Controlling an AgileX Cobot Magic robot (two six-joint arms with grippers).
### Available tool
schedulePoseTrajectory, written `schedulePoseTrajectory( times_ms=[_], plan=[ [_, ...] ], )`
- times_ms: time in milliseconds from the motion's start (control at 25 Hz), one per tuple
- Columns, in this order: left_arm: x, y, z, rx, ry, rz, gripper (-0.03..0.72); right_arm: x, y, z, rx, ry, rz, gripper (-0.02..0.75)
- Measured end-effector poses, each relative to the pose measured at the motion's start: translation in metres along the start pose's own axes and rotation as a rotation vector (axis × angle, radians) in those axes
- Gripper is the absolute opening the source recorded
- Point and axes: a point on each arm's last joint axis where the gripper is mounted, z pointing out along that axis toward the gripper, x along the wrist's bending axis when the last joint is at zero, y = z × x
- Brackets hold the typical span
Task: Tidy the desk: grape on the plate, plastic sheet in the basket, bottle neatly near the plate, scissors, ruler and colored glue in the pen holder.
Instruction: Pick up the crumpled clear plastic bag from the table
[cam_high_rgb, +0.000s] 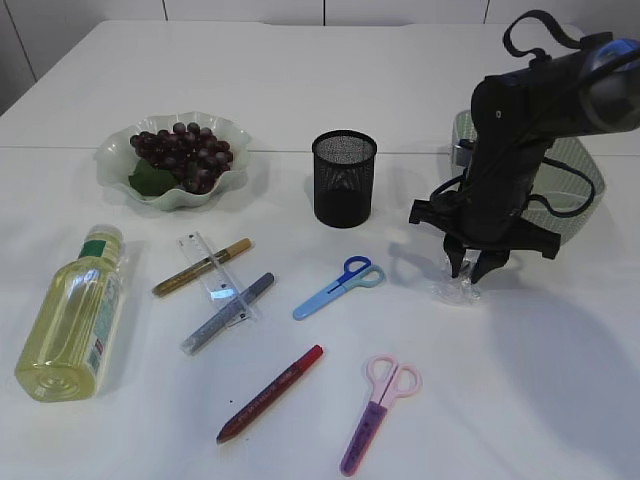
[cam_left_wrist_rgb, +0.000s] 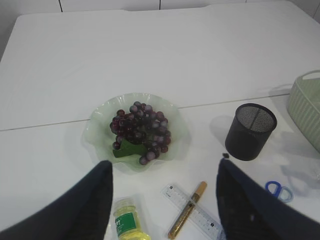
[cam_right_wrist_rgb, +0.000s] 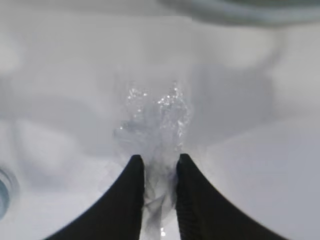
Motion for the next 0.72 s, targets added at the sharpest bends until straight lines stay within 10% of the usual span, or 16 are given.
schedulePoseTrajectory(
  times_ms=[720],
  plan=[
    [0.0,0.0,-0.002,-0.005,0.0,0.0,0.468,0.008,-0.016,-0.048,0.018,0.041,-0.196,0.175]
  ],
)
